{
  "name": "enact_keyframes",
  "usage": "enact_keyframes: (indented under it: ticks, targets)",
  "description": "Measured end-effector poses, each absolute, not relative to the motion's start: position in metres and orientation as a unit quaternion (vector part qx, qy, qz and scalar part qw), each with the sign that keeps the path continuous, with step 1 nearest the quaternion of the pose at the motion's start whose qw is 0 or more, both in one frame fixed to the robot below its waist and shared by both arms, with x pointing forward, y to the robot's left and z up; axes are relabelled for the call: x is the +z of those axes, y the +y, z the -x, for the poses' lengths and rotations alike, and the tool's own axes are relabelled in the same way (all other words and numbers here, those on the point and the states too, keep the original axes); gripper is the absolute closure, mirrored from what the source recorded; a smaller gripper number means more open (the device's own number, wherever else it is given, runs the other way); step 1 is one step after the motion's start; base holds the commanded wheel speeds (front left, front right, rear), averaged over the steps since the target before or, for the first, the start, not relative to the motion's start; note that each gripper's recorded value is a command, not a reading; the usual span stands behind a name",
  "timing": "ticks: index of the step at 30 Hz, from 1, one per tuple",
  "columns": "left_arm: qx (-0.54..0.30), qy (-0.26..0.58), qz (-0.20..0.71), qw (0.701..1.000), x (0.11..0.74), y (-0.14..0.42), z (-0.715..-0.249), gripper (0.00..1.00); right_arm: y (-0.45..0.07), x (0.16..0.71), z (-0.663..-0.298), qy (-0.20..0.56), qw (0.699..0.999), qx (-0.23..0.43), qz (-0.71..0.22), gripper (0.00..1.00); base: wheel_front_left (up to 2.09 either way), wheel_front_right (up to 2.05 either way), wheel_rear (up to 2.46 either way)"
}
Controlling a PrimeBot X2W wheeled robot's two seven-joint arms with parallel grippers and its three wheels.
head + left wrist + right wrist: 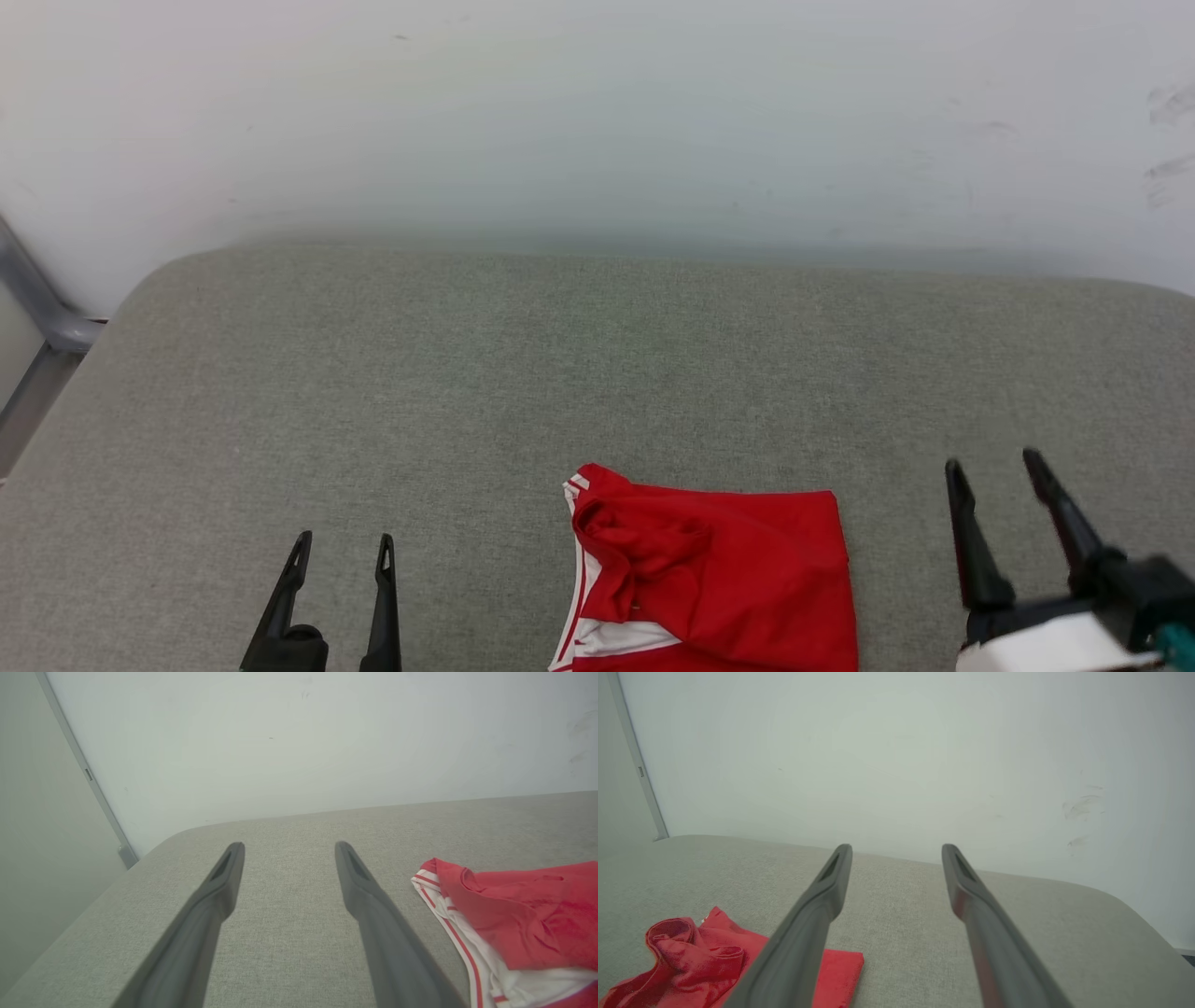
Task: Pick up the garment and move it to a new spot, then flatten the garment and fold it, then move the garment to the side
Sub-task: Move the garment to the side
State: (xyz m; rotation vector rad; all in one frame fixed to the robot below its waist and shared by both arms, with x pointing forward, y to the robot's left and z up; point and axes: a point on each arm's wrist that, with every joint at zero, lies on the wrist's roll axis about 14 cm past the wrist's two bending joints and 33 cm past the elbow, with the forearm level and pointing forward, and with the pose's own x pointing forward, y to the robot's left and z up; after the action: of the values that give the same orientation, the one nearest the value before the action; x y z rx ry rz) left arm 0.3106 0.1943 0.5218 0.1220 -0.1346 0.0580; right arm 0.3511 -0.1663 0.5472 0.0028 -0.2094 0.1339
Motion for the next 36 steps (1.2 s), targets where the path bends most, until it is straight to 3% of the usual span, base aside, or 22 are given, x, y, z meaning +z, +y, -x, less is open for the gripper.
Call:
enact_keyframes:
  ticks: [5, 10, 17, 25, 36]
  targets:
    - [0.029, -0.063, -0.060, 0.996, 0.519, 0.194, -0.312, 0.00, -0.165, 0.572, -0.376, -0.119, 0.988, 0.090, 0.025, 0.00, 0.00, 0.00, 0.00]
    - [0.031, -0.057, -0.060, 0.996, 0.516, 0.195, -0.313, 0.00, -0.149, 0.589, -0.406, -0.077, 0.986, 0.143, 0.048, 0.00, 0.00, 0.00, 0.00]
    - [0.034, -0.050, -0.058, 0.996, 0.513, 0.196, -0.316, 0.00, -0.125, 0.561, -0.426, 0.087, 0.971, 0.214, 0.059, 0.00, 0.00, 0.00, 0.00]
    - [0.042, -0.043, -0.056, 0.997, 0.509, 0.199, -0.323, 0.00, -0.123, 0.475, -0.405, 0.343, 0.902, 0.258, 0.049, 0.00, 0.00, 0.00, 0.00]
    - [0.053, -0.030, -0.056, 0.997, 0.503, 0.206, -0.330, 0.00, -0.110, 0.409, -0.375, 0.471, 0.833, 0.288, 0.028, 0.00, 0.00, 0.00, 0.00]
